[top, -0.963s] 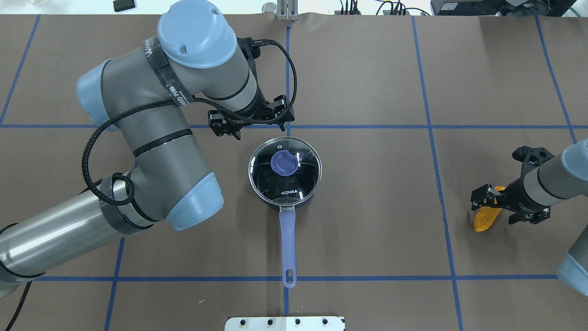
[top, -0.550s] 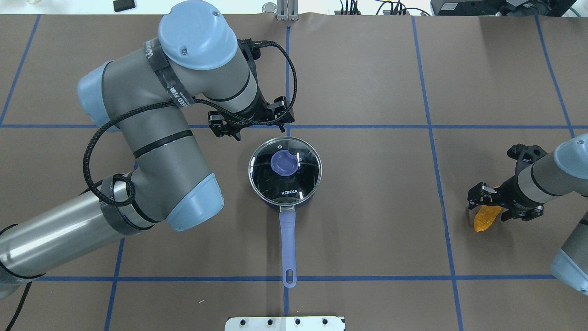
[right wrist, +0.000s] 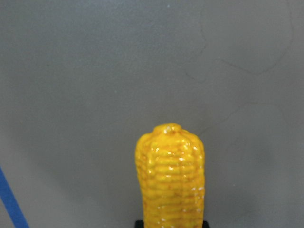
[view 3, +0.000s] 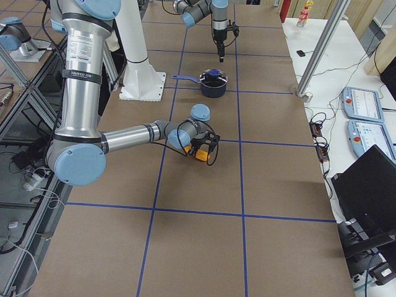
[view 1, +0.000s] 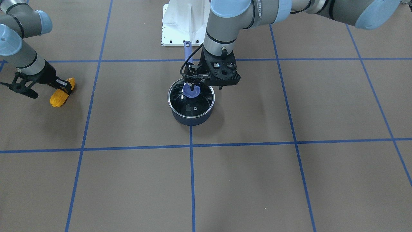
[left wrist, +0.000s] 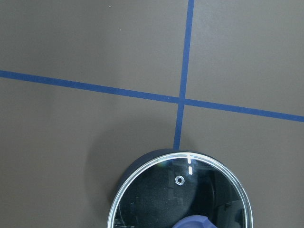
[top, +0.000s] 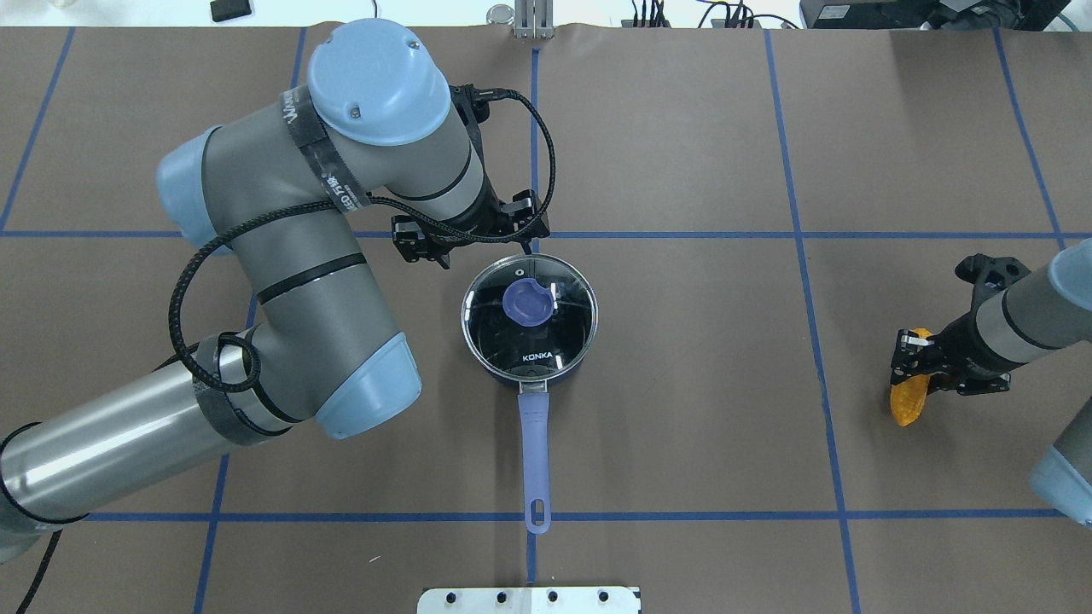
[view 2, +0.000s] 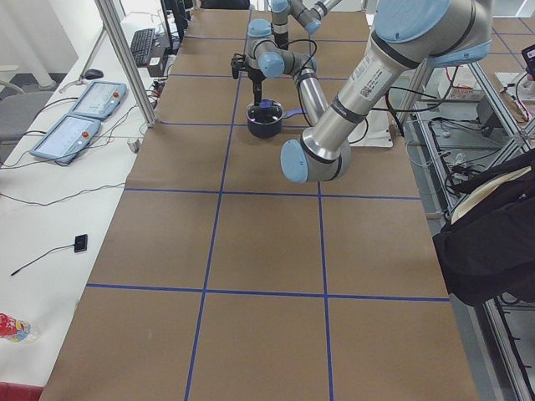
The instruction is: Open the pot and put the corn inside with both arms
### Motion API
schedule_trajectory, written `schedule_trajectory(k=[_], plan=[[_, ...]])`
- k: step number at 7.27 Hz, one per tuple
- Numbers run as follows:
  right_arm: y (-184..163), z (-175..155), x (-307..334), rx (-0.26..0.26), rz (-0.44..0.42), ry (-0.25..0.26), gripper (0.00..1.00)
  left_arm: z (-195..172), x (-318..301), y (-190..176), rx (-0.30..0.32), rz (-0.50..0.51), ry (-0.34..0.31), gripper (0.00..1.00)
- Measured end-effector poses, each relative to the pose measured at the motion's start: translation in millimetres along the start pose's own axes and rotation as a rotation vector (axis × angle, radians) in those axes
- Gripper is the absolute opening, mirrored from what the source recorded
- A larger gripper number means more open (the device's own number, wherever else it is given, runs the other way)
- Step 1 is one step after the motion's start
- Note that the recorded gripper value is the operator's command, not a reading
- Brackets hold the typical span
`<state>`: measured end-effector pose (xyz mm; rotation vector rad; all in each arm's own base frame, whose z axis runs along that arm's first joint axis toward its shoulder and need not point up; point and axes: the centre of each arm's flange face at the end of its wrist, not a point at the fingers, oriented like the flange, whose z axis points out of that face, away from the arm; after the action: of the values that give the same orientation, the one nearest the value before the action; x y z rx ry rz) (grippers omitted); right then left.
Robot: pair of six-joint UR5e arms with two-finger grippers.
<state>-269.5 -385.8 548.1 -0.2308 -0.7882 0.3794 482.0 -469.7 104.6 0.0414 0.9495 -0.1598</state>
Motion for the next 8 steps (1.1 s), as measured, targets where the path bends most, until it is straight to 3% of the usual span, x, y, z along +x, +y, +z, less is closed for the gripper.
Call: schedule_trajectory(k=[5, 8], plan=[[-44.3, -51.9, -2.1, 0.041, 0.033, -0.095, 0.08, 29.2, 36.9, 19.1, -0.014, -0.003, -0.03, 0.98], [-63.6, -80.9, -24.0, 0.046, 0.073, -0.118, 0.08, 54.1, 38.6, 21.3, 0.002, -0.002, -0.075, 0.98]])
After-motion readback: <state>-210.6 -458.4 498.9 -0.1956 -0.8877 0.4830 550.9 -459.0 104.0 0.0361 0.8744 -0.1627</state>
